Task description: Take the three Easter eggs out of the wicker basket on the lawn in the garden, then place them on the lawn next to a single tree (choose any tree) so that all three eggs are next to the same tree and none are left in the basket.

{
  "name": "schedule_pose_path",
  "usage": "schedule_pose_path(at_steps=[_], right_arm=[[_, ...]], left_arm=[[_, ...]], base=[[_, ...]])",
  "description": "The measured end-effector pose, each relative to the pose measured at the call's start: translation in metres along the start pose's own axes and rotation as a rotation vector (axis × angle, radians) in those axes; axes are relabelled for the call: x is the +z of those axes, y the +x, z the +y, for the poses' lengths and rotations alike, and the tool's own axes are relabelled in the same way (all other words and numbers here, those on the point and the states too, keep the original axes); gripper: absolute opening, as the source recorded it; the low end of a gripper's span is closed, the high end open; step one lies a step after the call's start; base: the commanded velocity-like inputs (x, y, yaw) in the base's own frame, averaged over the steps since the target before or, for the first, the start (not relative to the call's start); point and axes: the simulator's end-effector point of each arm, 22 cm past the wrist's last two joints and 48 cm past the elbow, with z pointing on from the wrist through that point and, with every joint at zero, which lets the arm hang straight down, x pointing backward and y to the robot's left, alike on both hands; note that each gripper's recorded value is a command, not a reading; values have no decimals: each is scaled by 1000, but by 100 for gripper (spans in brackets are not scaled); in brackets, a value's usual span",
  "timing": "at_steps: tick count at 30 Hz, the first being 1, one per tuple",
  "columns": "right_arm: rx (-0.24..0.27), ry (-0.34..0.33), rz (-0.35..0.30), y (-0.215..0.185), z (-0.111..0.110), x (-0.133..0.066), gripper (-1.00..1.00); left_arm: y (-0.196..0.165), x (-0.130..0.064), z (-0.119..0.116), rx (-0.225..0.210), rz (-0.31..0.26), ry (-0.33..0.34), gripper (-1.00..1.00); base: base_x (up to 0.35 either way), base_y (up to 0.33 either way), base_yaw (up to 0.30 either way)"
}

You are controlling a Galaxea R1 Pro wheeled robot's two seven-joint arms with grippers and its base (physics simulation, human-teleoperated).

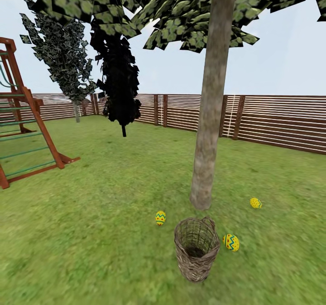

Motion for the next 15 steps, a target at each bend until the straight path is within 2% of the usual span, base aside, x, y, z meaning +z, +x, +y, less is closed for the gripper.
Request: schedule_pose_path(at_steps=[9, 15], right_arm=[[1, -14, 8, 27, 9, -11, 100], [3, -10, -3, 28, 6, -16, 100]], left_arm=[[17, -8, 4, 2, -12, 8, 100], [21, -14, 4, 1, -9, 9, 100]], base=[[0, 0, 0], [0, 0, 0]])
